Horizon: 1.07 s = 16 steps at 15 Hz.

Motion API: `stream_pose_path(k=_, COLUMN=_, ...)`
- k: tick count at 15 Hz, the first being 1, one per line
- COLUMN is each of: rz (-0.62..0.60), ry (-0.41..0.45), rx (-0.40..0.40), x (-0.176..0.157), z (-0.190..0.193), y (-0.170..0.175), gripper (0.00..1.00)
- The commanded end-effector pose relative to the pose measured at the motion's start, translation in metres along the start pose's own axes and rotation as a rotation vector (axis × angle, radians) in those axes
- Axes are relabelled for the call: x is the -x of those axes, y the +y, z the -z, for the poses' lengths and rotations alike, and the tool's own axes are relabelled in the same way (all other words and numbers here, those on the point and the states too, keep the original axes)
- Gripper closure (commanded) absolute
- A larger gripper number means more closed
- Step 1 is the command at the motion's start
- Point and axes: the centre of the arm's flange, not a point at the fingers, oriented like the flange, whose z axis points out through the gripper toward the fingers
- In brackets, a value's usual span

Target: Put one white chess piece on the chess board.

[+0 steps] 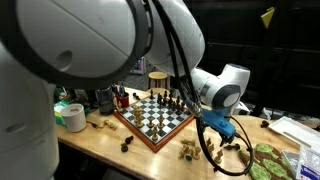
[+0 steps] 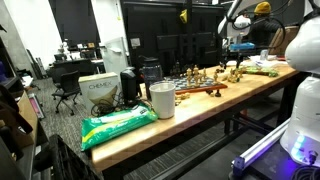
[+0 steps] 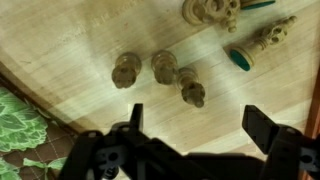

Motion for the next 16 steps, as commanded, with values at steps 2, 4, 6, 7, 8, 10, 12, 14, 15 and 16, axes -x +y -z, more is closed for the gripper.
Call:
stream_pose_path(k=2, rz=0.004, ry=-0.009, rx=-0.015, x=-0.0056, z=-0.0001, y=0.0065, gripper=0.25)
stream_pose_path(k=4, rz=0.003, ry=-0.010, rx=-0.014, x=-0.0054, z=-0.0006, y=0.0076, gripper=0.32)
stream_pose_path(k=6, rz=0.001, ry=-0.010, rx=-0.016, x=-0.0052, z=-0.0004, y=0.0086, gripper=0.46)
stream_pose_path(k=7, rz=0.001, ry=-0.010, rx=-0.017, x=-0.0051, z=-0.0002, y=0.0090, gripper=0.55)
stream_pose_path(k=8, rz=0.000, ry=-0.010, rx=-0.016, x=-0.0051, z=-0.0002, y=0.0096, gripper=0.62)
stream_pose_path(k=10, rz=-0.002, ry=-0.012, rx=-0.016, x=-0.0053, z=0.0002, y=0.0104, gripper=0.78)
stream_pose_path(k=12, rz=-0.002, ry=-0.013, rx=-0.016, x=-0.0055, z=0.0018, y=0.0109, gripper=0.93)
stream_pose_path(k=14, rz=0.002, ry=-0.012, rx=-0.012, x=-0.0051, z=0.0048, y=0.0095, gripper=1.00)
stream_pose_path(k=15, rz=0.005, ry=-0.010, rx=-0.010, x=-0.0050, z=0.0063, y=0.0088, gripper=1.00)
stream_pose_path(k=16, rz=0.006, ry=-0.009, rx=-0.008, x=-0.0052, z=0.0081, y=0.0081, gripper=1.00)
